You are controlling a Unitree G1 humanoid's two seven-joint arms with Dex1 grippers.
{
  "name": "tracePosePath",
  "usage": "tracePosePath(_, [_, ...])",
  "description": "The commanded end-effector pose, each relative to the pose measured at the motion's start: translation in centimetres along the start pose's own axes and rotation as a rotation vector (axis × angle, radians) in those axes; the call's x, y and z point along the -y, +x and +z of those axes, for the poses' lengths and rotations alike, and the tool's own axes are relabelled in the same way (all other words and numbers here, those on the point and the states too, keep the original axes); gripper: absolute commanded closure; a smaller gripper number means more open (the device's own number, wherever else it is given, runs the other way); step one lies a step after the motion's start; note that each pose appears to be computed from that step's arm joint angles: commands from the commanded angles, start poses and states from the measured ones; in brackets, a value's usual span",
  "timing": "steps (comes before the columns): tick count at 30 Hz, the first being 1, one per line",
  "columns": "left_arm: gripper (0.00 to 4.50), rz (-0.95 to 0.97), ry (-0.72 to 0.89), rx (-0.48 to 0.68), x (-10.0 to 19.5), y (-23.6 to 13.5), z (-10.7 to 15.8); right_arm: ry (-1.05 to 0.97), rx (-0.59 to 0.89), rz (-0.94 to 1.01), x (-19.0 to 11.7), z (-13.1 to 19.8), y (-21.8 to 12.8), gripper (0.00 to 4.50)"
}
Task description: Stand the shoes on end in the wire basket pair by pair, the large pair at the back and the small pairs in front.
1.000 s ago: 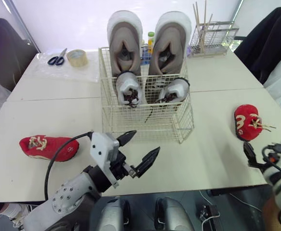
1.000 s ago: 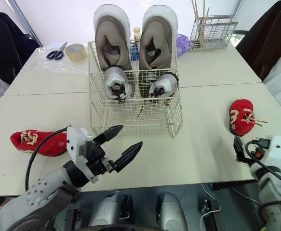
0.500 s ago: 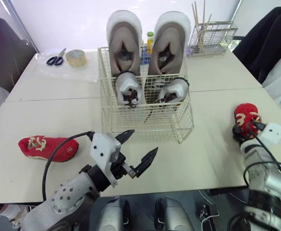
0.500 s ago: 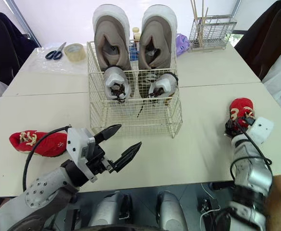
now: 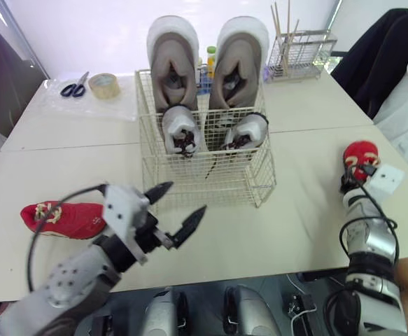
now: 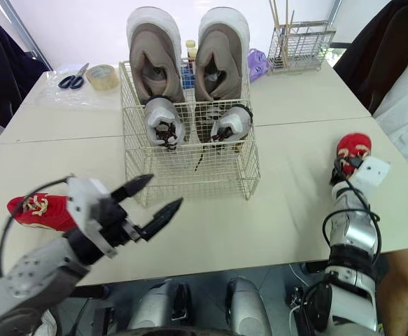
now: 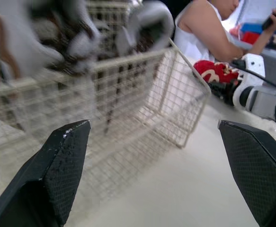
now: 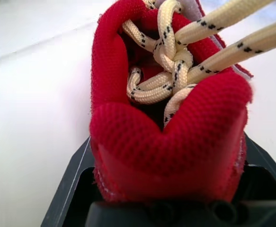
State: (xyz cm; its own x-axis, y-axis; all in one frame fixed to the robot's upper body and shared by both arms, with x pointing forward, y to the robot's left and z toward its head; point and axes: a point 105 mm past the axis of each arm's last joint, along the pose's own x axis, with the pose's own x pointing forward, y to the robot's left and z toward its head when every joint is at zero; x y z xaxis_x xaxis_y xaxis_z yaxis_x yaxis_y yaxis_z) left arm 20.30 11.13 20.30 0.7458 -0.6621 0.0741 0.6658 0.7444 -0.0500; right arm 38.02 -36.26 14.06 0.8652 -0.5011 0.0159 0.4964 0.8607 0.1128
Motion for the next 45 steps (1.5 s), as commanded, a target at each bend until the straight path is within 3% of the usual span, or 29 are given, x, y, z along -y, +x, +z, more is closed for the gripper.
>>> tracePosePath(1, [0.00, -0.054, 0.012, 0.027, 0.2, -1.4, 2.7, 0.032, 0.424, 0.073, -2.8, 14.0, 0.9, 2.27])
tracePosePath(4, [0.00, -0.077, -0.014, -0.009, 0.1, -2.5, 4.5, -0.068, 0.717, 0.310, -8.5, 23.0, -1.2, 2.27])
tracePosePath(6, [0.00, -0.058, -0.065, -0.015, -0.7, -3.7, 5.3, -0.123, 0.849, 0.461, -12.2, 26.1, -3.5, 2.27])
tracePosePath(9, [0.00, 0.128, -0.106, 0.012, -3.6, -5.9, 6.7, -0.177, 1.019, 0.989, -19.5, 30.6, -10.1, 2.27])
tracePosePath(10, [0.00, 0.169, -0.110, 0.017, -4.4, -6.6, 7.0, -0.188, 1.046, 1.078, -20.5, 31.1, -11.4, 2.27])
tracePosePath(12, [0.00, 0.391, -0.004, -0.107, -8.0, -8.4, 6.6, -0.201, 1.112, 1.409, -22.0, 32.2, -15.7, 2.27])
tracePosePath(15, [0.00, 0.486, -0.017, -0.287, -11.0, -10.2, 5.6, -0.426, 1.103, 1.887, -23.6, 29.5, -21.0, 2.27])
tracePosePath(18, [0.00, 0.451, -0.024, -0.104, -11.8, -11.3, 9.1, -0.704, 1.025, 2.103, -23.7, 26.1, -22.7, 2.27])
tracePosePath(21, [0.00, 0.198, -0.170, 0.086, -9.2, -11.8, 12.0, -0.821, 0.995, 2.165, -23.8, 25.0, -23.5, 2.27])
tracePosePath(23, [0.00, 0.100, -0.201, 0.138, -8.1, -12.0, 12.9, -0.899, 0.986, 2.174, -24.0, 24.2, -23.6, 2.27])
tracePosePath(29, [0.00, -0.254, -0.178, 0.039, -3.9, -7.4, 11.9, -1.072, 1.002, 2.180, -24.7, 23.0, -23.7, 2.27])
tracePosePath(45, [0.00, -0.634, -0.375, 0.011, -2.0, -0.8, 10.6, -1.105, 0.987, 2.267, -23.7, 22.5, -25.4, 2.27])
